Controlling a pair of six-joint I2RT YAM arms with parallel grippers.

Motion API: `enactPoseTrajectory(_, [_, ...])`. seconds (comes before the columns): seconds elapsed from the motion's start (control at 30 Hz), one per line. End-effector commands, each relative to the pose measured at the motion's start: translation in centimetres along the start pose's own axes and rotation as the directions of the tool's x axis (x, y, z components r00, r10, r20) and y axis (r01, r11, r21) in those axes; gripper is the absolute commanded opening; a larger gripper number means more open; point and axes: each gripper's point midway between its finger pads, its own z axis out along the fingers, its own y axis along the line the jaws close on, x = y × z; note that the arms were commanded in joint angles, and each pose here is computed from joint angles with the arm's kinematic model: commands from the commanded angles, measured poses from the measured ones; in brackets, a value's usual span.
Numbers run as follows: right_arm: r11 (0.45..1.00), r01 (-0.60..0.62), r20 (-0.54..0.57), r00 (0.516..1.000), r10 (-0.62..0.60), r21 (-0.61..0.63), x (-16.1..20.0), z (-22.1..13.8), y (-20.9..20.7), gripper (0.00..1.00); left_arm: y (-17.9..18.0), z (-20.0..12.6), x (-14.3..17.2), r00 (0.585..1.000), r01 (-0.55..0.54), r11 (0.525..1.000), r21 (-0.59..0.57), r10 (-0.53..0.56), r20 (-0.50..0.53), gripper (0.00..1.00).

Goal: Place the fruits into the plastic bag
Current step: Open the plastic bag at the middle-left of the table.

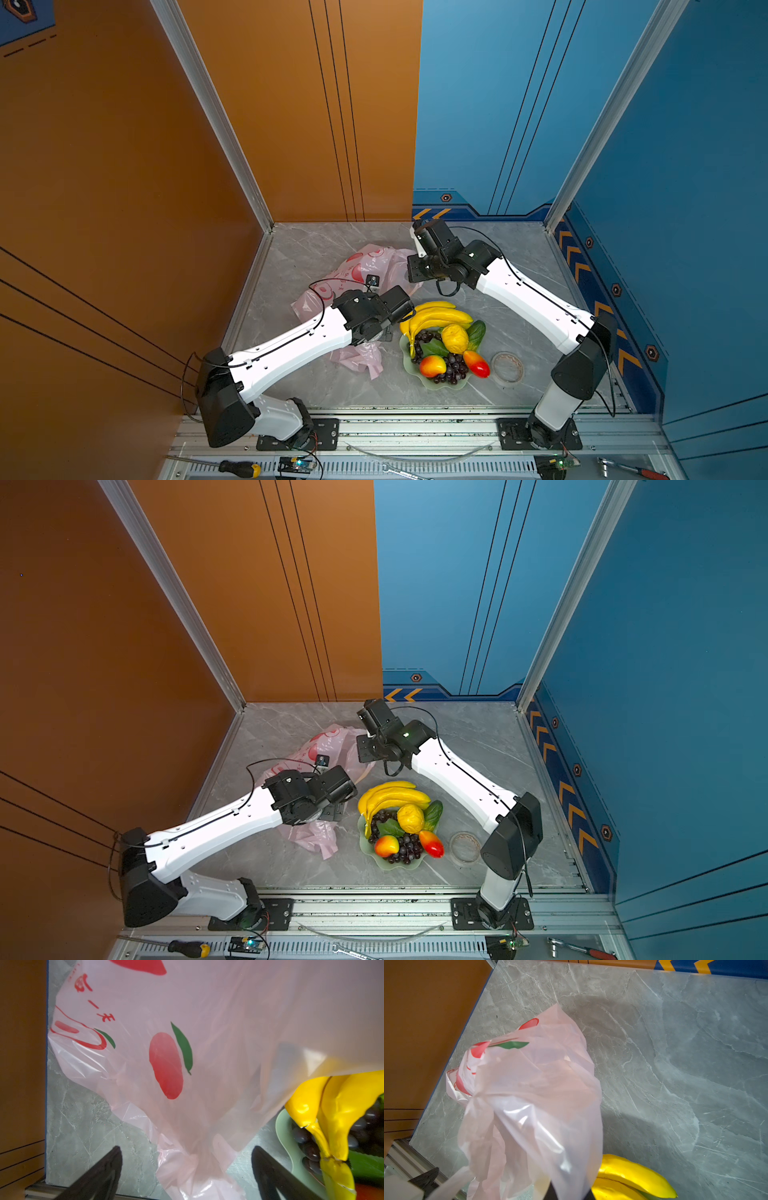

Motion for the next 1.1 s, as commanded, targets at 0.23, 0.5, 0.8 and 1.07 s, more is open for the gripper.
enactPoseTrajectory(0.23, [1.0, 0.002, 0.026, 1.0, -0.003, 0.009, -0.6, -2.3, -0.6, 0.0, 1.1, 2.6, 2.1, 0.995, -0.043, 0.994, -0.1, 0.034, -0.092, 0.92])
enactPoseTrajectory(0.5, [0.999, -0.024, 0.019, 1.0, 0.024, 0.027, -0.5, -2.1, -2.2, 0.0, 3.7, 3.0, 4.6, 0.992, 0.004, 0.994, -0.106, -0.017, -0.125, 0.74])
enactPoseTrajectory(0.8, [0.999, -0.034, 0.019, 0.999, 0.033, 0.038, -0.6, -1.4, -2.4, 0.0, 5.8, 2.7, 6.2, 0.988, 0.041, 0.994, -0.099, -0.055, -0.145, 0.15])
enactPoseTrajectory(1.07, [0.997, -0.056, 0.057, 0.997, 0.053, 0.056, -2.4, 1.1, -5.0, 0.0, 8.6, -1.2, 2.2, 0.972, 0.233, 0.971, 0.057, -0.231, -0.038, 0.02])
